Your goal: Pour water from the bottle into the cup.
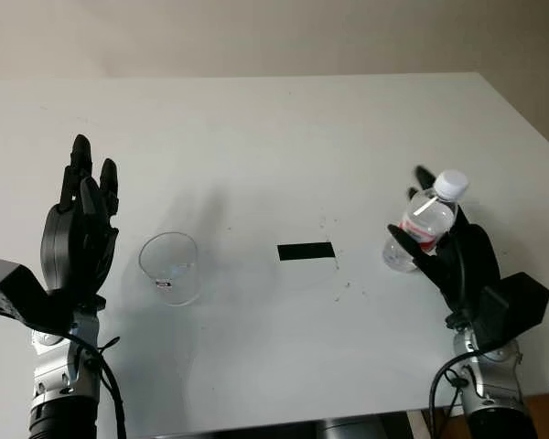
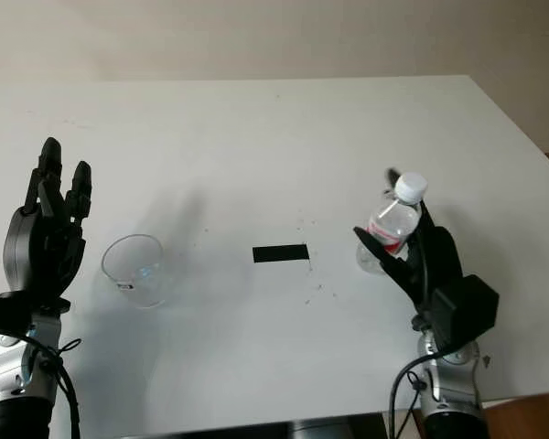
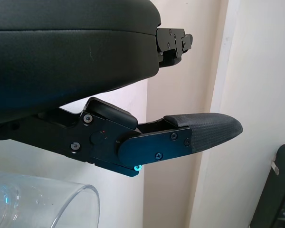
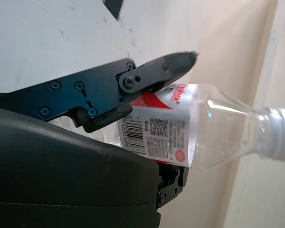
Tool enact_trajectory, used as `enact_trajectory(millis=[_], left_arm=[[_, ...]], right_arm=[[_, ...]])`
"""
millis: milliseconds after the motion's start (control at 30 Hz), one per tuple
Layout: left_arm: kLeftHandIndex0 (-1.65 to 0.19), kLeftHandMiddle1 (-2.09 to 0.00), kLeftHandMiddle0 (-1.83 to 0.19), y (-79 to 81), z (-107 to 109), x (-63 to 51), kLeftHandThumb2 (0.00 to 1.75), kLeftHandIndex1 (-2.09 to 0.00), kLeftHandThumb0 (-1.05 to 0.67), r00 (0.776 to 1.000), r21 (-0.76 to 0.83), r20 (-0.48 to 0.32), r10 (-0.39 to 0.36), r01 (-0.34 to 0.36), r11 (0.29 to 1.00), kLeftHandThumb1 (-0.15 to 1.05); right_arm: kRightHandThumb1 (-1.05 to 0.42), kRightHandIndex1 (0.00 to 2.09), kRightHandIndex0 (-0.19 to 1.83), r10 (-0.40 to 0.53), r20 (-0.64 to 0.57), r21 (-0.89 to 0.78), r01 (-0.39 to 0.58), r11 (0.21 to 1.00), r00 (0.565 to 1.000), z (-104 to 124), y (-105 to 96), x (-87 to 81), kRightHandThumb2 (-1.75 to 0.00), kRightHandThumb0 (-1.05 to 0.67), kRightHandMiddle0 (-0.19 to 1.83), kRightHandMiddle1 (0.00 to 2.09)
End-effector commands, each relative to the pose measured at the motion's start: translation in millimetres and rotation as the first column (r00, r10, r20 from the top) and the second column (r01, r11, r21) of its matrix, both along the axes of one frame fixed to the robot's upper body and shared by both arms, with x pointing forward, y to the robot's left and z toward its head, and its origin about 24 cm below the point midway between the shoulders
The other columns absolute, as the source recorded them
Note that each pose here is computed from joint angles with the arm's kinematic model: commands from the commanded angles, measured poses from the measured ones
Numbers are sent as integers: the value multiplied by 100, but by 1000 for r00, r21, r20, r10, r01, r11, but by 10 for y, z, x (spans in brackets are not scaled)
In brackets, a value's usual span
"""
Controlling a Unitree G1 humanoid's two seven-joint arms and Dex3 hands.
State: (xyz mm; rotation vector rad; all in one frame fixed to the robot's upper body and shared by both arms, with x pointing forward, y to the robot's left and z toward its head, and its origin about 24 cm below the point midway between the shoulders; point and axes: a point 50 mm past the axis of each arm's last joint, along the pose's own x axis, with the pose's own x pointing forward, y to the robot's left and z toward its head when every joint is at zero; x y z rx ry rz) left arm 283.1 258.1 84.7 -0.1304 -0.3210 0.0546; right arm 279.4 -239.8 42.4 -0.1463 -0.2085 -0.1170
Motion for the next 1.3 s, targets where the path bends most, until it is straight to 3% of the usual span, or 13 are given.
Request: enact_trajectory(millis=[0, 67, 367, 567, 700, 800, 933, 1133, 1267], left_arm=[[5, 0, -1, -11, 26, 16, 62, 0, -82, 1000, 8, 14, -2, 1, 1000, 105], [6, 0, 0, -14, 28, 18, 62, 0, -82, 1000, 3, 12, -4, 4, 1000, 105], [7, 0, 0, -39, 27, 31, 62, 0, -83, 1000, 10, 12, -8, 8, 1000, 105], [5, 0, -1, -59, 19, 39, 61, 0, -83, 1000, 0, 18, -13, 12, 1000, 105], [4, 0, -2, -73, 12, 44, 61, 0, -83, 1000, -4, 23, -18, 18, 1000, 105], [4, 0, -2, -78, 5, 45, 61, 0, -82, 999, -7, 27, -23, 23, 1000, 105], [3, 0, -3, -81, 2, 47, 60, 0, -83, 1000, -5, 21, -18, 18, 1000, 105], [4, 0, -2, -82, 3, 50, 62, 0, -82, 1000, -8, 24, -13, 13, 1000, 105], [4, 0, -3, -79, 3, 48, 63, 0, -82, 1000, -7, 26, -9, 9, 1000, 105]], right_arm=[[-103, 205, 13, -15, -40, 36, 16, 999, 999, -165, 56, -64, -6, -35, 8, 206], [-104, 208, 10, -19, -37, 48, 21, 999, 999, -167, 65, -60, -6, -35, 6, 209], [-104, 209, 34, 21, -62, 93, -15, 996, 998, -152, 138, 10, -6, -36, 15, 209], [-104, 209, 15, 33, -45, 81, -30, 996, 998, -49, 235, 122, -5, -35, 11, 209], [-104, 209, 16, 86, 30, -64, -84, 994, 996, 185, 367, 311, -8, -32, 3, 209], [-105, 209, -2, 162, 80, -193, -144, 971, 984, 401, 521, 492, -14, -26, -15, 209], [-105, 209, -8, 249, 102, -309, -207, 928, 963, 704, 803, 737, -17, -21, -18, 209], [-105, 209, 35, 341, 77, -449, -273, 851, 937, 1024, 1189, 992, -21, -13, 5, 209], [-105, 209, 78, 379, 41, -550, -296, 781, 924, 1093, 1361, 1089, -20, -12, 46, 209]])
